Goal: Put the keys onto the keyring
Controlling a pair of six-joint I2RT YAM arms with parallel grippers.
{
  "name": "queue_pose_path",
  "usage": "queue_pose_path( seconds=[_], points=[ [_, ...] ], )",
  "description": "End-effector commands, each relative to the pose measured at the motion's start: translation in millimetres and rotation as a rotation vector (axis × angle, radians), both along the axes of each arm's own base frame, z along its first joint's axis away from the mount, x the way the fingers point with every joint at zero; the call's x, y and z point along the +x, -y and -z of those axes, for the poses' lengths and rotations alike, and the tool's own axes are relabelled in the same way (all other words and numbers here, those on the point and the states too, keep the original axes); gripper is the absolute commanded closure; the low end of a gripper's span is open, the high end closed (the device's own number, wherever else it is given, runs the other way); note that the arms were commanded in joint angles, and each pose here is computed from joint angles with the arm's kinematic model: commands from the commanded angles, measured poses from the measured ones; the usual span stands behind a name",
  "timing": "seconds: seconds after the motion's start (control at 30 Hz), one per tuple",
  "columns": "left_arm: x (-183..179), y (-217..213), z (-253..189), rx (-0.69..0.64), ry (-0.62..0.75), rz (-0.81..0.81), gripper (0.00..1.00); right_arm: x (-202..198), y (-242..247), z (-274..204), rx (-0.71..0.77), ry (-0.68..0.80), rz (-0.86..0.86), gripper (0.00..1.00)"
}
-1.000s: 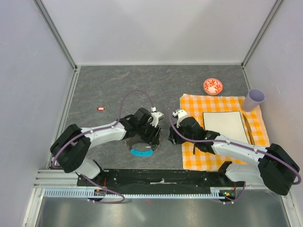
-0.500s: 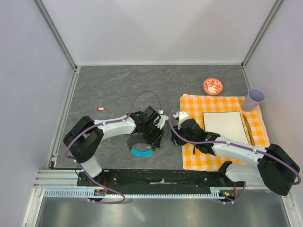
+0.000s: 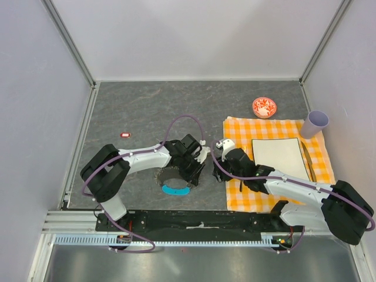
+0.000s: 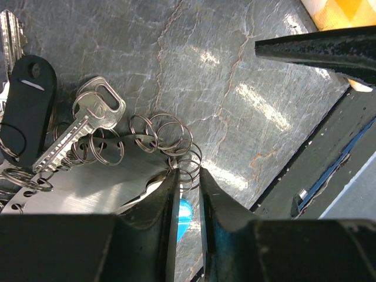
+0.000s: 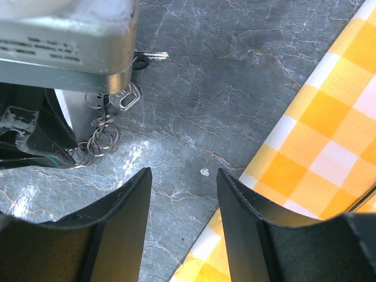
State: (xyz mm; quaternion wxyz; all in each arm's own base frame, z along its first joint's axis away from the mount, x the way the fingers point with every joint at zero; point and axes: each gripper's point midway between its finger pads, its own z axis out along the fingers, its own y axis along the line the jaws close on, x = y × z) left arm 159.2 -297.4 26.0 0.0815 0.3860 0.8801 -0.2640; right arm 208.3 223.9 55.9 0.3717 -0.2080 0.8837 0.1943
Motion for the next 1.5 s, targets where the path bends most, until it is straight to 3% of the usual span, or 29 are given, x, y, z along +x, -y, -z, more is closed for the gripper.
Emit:
queue_pose_path(
  seconds=[0.0,0.13,0.4,0.83,1.27,1.47],
  points=[
    [3,7,-10,-0.015,0.009,0.015,0.75,4,-1,-7,0.019,0.033,0.005,0.44],
    [5,3,-9,0.007,0.022,0.006,0.75,4,0,-6,0.019,0.033,0.005,0.44],
    [0,1,-9,0.06,0.058,0.032,0.64,6,-5,-11,0.043,0.048,0.002,0.44],
    [13,-2,-12,0.104,0.132,-0.005,0.73,5,-2,-15,0.056,0.063,0.006,0.44],
    [0,7,-8,0.099,0.115,0.013,0.62,3,-2,-15,0.062,0.059,0.003,0.44],
    [4,4,-5,0.12,0.131,0.0,0.64,3,-2,-14,0.066,0.059,0.002,0.44]
  ],
)
